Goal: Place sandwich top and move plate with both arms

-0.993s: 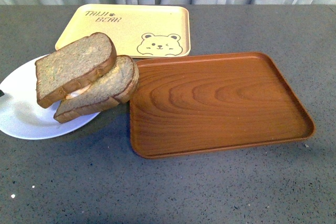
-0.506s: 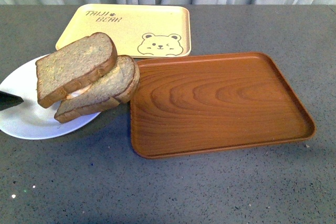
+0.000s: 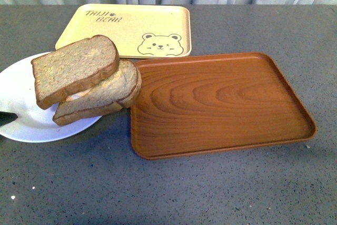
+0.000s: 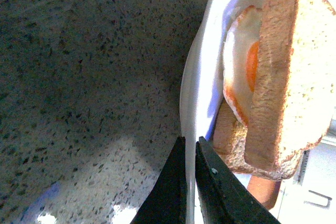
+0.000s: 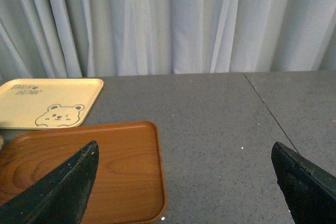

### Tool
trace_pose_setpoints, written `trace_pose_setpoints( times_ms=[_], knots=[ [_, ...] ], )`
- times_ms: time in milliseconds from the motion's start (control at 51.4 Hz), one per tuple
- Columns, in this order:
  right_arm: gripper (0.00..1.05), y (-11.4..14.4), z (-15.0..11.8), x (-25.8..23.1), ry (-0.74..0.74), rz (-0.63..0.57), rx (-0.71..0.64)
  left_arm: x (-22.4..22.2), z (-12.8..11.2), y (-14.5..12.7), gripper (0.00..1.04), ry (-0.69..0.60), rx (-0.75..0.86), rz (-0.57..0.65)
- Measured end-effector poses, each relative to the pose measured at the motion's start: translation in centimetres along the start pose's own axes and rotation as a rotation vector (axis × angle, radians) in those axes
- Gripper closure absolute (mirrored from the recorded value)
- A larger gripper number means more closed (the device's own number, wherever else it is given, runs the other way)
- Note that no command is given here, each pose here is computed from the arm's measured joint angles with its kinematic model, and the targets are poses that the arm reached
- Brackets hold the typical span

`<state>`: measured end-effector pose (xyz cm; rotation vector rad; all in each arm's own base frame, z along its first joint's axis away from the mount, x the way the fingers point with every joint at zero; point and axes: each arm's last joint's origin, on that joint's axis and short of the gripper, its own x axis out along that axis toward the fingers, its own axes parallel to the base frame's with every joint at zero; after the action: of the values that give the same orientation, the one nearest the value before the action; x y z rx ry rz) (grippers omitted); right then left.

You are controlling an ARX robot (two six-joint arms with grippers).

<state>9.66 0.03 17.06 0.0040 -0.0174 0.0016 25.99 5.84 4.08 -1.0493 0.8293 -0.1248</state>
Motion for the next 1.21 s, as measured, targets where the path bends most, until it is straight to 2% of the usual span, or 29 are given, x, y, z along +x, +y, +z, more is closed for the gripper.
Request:
trace_pose_setpoints(
  times_ms=[292,681,915,1207],
  knots=[
    [0.09,0.0,0.0,0.0,0.000,0.000,0.000,-1.4,0.4,-1.2,1.02,-0.016,-0.047,-0.039],
    [0.09,0.0,0.0,0.0,0.000,0.000,0.000,0.3,3.1,-7.5,1.02,-0.049,-0.038,-0.140],
    [0.09,0.0,0.0,0.0,0.000,0.000,0.000,4.2,4.2,-10.9,1.02,-0.034,-0.053,-0.124],
    [0.09,0.0,0.0,0.0,0.000,0.000,0.000,11.0,3.4,-13.8,1.02,0.077,-0.006,-0.095]
  ],
)
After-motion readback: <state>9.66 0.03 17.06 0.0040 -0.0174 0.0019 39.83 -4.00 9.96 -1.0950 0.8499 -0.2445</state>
